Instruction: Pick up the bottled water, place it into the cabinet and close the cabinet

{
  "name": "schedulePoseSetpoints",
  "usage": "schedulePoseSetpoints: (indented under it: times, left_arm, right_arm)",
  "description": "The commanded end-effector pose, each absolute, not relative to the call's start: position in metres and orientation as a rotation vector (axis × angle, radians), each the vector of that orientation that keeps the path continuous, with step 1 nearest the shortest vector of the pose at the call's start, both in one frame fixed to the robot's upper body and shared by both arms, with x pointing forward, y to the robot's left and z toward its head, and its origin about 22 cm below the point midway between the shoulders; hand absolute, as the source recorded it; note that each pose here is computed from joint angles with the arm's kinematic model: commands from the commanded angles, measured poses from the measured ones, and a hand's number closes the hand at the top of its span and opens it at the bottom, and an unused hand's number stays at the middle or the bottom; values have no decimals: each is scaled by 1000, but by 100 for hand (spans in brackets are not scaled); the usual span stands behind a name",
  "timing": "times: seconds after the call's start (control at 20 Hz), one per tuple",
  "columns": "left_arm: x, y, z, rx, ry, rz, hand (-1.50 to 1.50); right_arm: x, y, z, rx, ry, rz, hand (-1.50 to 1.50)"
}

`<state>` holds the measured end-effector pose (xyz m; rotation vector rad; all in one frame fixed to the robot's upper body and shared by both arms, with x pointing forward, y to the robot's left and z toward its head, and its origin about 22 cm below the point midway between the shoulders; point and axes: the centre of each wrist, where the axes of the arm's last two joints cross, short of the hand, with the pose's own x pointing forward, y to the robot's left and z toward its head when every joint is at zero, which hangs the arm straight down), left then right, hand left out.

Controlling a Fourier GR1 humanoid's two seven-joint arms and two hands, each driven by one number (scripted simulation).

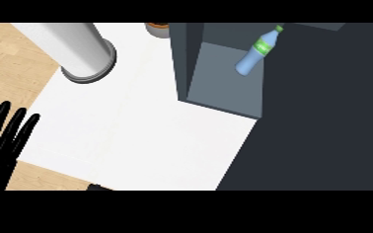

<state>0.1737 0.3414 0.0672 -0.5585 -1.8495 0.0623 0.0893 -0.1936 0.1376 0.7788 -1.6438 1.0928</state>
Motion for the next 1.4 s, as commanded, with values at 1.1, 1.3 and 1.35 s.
schedulePoseSetpoints:
  times: [1.1, 1.3, 1.35]
  left_arm:
    - [184, 351, 79, -610, -1879, 15, -150]
    - [187, 353, 78, -601, -1876, 17, -150]
    - [185, 354, 75, -596, -1858, 19, -150]
  right_arm:
    - [106, -174, 125, 889, -1610, 928, 150]
    - [121, -177, 133, 761, -1649, 1011, 150]
    - [127, -177, 132, 714, -1634, 1023, 150]
